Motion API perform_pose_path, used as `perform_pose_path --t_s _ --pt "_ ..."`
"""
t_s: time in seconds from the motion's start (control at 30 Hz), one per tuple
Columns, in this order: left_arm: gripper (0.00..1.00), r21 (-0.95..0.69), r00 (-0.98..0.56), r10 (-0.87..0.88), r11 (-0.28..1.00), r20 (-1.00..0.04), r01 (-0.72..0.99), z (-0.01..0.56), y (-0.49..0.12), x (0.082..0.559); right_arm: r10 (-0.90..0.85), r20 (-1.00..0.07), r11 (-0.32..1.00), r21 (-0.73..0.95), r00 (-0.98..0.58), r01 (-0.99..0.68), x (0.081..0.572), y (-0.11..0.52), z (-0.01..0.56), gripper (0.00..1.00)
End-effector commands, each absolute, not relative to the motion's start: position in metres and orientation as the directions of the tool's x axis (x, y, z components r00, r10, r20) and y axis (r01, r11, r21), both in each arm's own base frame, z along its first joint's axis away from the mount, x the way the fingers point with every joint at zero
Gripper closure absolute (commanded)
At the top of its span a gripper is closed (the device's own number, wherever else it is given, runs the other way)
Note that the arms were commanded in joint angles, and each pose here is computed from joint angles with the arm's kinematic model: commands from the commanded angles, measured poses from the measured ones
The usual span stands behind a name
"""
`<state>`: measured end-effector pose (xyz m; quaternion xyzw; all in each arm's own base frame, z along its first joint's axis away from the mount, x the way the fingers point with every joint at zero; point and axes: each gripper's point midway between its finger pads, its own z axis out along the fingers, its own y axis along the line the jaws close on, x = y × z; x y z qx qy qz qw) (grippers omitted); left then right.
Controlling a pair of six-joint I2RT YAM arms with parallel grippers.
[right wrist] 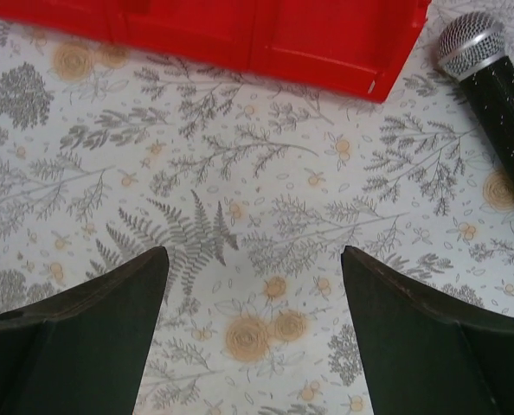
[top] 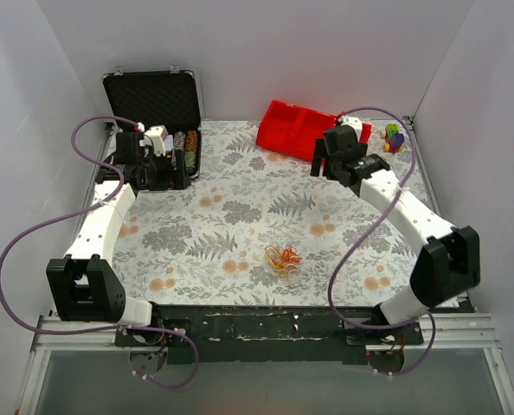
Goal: Untangle the cables
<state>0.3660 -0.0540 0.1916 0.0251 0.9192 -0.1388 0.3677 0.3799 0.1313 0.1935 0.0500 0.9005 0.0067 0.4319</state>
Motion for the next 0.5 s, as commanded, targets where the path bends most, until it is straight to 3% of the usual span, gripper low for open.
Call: perform_pose_path --t_s 0.0,0.27,0.47 --pt "0.02 -0.245 -0.7 -0.012 0.941 -0.714 0.234 0.2 -0.072 0.369 0.126 -0.802 0.982 0.015 -0.584 0.19 0.42 0.13 0.211 0.11" --pt "0.02 -0.295 -0.736 -0.001 0.917 -0.677 0.27 0.186 -0.083 0.368 0.134 -0.836 0.967 -0.007 -0.532 0.255 0.5 0.145 0.22 0.12" --pt "0.02 -0.295 -0.744 0.017 0.912 -0.668 0.286 0.179 -0.084 0.37 0.186 -0.819 0.945 -0.002 -0.543 0.326 0.537 0.131 0.186 0.13"
